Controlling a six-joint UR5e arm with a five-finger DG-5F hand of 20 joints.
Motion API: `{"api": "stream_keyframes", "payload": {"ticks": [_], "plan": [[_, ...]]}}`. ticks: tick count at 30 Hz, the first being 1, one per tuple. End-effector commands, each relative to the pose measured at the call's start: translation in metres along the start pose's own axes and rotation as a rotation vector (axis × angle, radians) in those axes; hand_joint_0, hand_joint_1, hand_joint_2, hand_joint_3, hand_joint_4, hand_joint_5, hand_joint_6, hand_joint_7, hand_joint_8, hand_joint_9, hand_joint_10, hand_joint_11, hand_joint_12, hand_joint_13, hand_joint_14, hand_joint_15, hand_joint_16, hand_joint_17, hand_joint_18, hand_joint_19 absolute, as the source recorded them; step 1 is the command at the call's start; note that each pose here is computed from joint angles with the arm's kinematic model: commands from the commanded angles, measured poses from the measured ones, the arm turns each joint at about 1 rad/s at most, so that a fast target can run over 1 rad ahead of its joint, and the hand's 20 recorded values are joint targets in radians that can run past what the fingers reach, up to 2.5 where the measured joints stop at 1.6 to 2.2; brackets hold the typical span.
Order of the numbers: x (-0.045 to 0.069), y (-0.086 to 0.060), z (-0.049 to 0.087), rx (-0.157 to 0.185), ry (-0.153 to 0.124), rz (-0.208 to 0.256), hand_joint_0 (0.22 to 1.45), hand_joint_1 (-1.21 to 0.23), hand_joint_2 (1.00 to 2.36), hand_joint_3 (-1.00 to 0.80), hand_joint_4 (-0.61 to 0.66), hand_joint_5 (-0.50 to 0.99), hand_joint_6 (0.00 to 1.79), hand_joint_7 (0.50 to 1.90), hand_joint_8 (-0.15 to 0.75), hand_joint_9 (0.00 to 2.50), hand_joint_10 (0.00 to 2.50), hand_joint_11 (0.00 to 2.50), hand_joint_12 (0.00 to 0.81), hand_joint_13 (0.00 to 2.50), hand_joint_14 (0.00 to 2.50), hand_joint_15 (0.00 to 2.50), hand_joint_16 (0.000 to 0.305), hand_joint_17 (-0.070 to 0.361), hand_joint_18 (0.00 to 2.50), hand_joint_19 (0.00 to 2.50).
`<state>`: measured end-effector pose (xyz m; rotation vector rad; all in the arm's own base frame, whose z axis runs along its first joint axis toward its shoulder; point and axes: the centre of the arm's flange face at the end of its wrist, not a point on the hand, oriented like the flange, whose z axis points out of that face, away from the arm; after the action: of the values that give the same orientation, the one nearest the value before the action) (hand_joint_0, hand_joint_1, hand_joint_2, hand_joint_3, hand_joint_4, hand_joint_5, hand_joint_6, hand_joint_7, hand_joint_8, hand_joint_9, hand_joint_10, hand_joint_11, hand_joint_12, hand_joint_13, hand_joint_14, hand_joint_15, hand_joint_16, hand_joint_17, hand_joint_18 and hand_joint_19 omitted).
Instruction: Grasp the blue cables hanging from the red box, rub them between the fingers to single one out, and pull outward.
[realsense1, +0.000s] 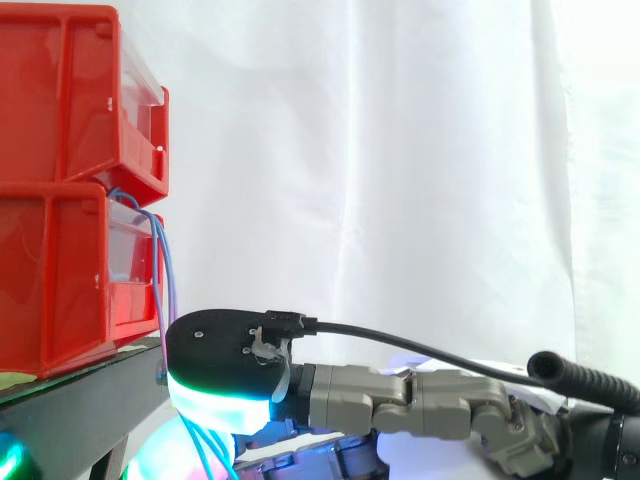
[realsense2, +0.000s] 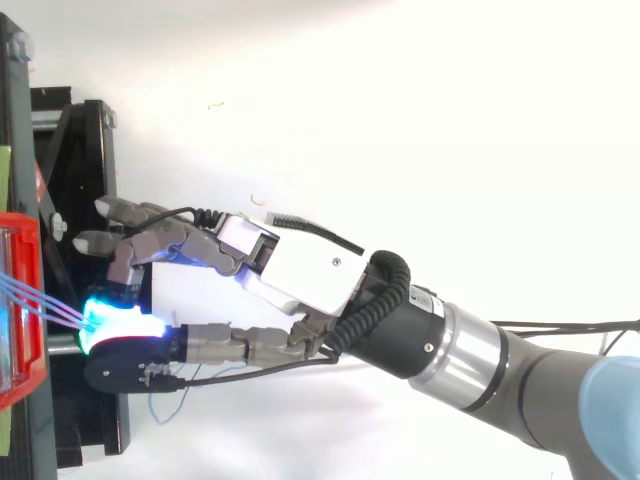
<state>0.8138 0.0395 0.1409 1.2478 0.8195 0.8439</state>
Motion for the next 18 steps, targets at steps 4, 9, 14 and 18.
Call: {"api": "stream_keyframes", "payload": {"ticks": [4,9,14,18], "plan": [[-0.013,0.031,-0.007,0.089,0.014,-0.031,0.64,-0.66,1.04,-0.09,0.22,-0.24,0.84,0.99,0.368,0.38,0.0,0.0,0.354,0.2,0.0,0.0,0.039,0.088,0.0,0.0],[-0.024,0.045,-0.012,0.143,0.016,-0.033,0.64,-0.66,1.04,-0.09,0.22,-0.24,0.84,0.99,0.37,0.39,0.0,0.0,0.355,0.2,0.0,0.0,0.039,0.088,0.0,0.0],[-0.031,0.06,-0.014,0.165,0.013,-0.047,0.65,-0.66,1.04,-0.11,0.23,-0.24,0.84,1.0,0.369,0.38,0.0,0.0,0.354,0.19,0.0,0.0,0.039,0.088,0.0,0.0],[-0.033,0.078,-0.015,0.167,0.008,-0.044,0.65,-0.67,1.04,-0.14,0.25,-0.25,0.84,0.99,0.365,0.39,0.0,0.0,0.362,0.2,0.0,0.0,0.042,0.095,0.0,0.0]]}}
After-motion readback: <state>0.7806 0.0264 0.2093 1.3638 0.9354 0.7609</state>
